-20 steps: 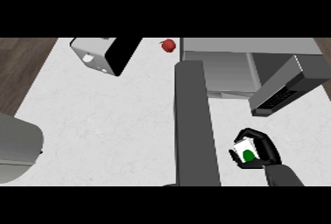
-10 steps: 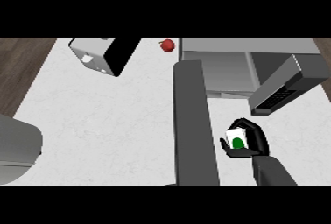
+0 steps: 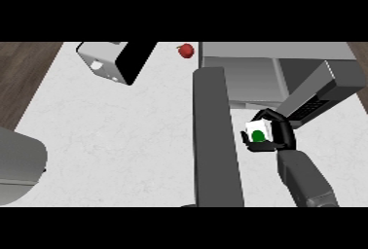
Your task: Pick up the milk, place it into the microwave and close the microwave
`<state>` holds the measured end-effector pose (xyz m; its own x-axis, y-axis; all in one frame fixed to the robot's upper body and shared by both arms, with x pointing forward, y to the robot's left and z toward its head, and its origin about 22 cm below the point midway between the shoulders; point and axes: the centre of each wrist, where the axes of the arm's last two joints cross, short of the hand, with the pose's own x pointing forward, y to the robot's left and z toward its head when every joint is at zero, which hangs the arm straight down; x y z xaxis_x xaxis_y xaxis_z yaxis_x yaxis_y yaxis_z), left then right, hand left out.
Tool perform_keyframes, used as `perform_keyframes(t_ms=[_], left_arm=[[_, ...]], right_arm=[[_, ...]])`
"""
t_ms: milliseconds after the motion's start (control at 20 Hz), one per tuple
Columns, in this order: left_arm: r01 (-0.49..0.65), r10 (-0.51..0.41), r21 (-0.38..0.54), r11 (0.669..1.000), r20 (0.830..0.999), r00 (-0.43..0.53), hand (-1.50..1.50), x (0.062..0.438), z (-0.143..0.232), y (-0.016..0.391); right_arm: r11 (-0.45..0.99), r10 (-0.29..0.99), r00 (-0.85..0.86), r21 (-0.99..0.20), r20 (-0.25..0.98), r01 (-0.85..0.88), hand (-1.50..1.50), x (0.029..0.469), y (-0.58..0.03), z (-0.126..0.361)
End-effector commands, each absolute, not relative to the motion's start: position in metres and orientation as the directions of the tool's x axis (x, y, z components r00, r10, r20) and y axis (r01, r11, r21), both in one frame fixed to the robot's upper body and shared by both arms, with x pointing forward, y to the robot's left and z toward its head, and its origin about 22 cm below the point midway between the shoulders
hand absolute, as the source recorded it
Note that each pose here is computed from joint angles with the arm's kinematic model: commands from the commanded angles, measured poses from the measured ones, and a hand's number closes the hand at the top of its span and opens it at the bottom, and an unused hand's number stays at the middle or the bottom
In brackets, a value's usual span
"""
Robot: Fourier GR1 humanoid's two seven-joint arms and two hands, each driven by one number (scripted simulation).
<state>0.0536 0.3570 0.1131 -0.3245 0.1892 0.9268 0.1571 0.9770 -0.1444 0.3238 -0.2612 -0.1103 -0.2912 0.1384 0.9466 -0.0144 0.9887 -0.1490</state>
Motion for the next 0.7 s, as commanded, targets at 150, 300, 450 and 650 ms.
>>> perform_keyframes(t_ms=[150,300,450,650], left_arm=[[0.162,0.172,-0.126,0.979,0.933,-0.315,-1.50,0.054,0.109,0.361],[0.194,0.187,-0.127,0.973,0.924,-0.334,-1.50,0.070,0.111,0.354],[0.179,0.179,-0.127,0.976,0.933,-0.312,-1.50,0.068,0.119,0.358],[0.211,0.185,-0.114,0.971,0.918,-0.352,-1.50,0.079,0.115,0.359]], right_arm=[[0.978,0.200,-0.286,-0.206,0.937,0.008,1.50,0.367,-0.240,-0.072],[0.974,0.225,-0.300,-0.227,0.927,0.030,1.50,0.384,-0.257,-0.049],[0.971,0.234,-0.279,-0.237,0.931,0.024,1.50,0.402,-0.275,-0.019],[0.961,0.277,-0.270,-0.273,0.922,0.054,1.50,0.411,-0.276,-0.005]])
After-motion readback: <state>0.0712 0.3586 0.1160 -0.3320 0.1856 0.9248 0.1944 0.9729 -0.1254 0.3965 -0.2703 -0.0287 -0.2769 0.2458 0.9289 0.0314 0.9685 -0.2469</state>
